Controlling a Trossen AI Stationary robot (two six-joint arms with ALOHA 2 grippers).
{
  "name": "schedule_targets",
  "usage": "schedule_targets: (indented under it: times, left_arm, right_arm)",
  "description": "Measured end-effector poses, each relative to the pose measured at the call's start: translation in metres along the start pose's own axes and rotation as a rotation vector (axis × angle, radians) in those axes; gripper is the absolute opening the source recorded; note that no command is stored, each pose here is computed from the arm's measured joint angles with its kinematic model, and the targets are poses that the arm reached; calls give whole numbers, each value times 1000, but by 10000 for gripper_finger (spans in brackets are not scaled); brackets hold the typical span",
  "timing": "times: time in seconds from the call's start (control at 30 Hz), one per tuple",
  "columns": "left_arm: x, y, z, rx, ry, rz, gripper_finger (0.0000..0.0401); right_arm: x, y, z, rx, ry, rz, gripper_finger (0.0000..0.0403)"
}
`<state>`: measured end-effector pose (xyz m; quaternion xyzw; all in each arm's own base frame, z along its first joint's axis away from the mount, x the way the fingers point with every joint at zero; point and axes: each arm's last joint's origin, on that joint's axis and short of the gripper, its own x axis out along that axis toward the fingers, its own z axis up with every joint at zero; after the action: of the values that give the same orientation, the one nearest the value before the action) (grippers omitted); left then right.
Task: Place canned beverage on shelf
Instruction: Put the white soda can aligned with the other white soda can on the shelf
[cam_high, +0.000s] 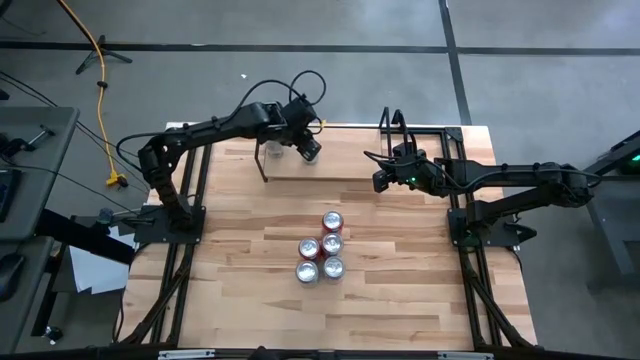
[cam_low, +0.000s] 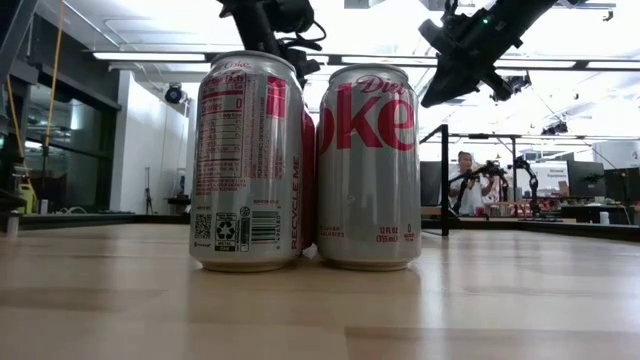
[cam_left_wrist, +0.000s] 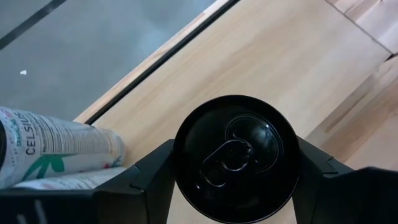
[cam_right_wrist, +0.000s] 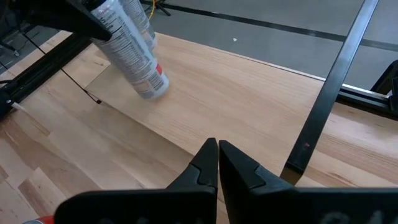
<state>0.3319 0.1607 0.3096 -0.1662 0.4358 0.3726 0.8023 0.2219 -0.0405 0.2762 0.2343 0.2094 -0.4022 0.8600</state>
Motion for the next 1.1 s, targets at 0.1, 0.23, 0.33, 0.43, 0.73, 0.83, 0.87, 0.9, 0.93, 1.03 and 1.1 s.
schedule_targets:
  times: [0.1,0.23,0.33,0.43,0.73,0.83,0.87,0.9,0.93,1.03,1.1]
  left_arm:
    - [0,1,-2,-11,21,7,197]
    - [0,1,-3,-15,34,11,197]
    - [0,1,-3,-16,28,10,198]
    - [-1,-1,-4,-11,31,8,198]
    - [-1,-6,-5,129,67,-129,198]
    - [-1,-5,-5,131,65,-125,200]
    - [-1,-4,-5,129,64,-119,204]
    - [-1,-4,-4,129,63,-116,208]
    - [-1,-4,-4,133,62,-114,214]
    - [0,-1,-4,139,58,-94,233]
    - [0,-1,-3,138,52,-94,246]
  right_arm:
    - [0,0,0,0,0,0,0]
    - [0,0,0,0,0,0,0]
    - [0,0,0,0,0,0,0]
    - [0,0,0,0,0,0,0]
    - [1,0,-1,-6,7,-7,0]
    - [3,1,-2,-8,9,-10,0]
    - [4,1,-2,-10,11,-12,0]
    - [5,1,-3,-15,19,-17,0]
    - [6,2,-4,-17,22,-21,0]
    - [10,3,-6,-11,30,-24,0]
    - [12,4,-7,1,36,-29,0]
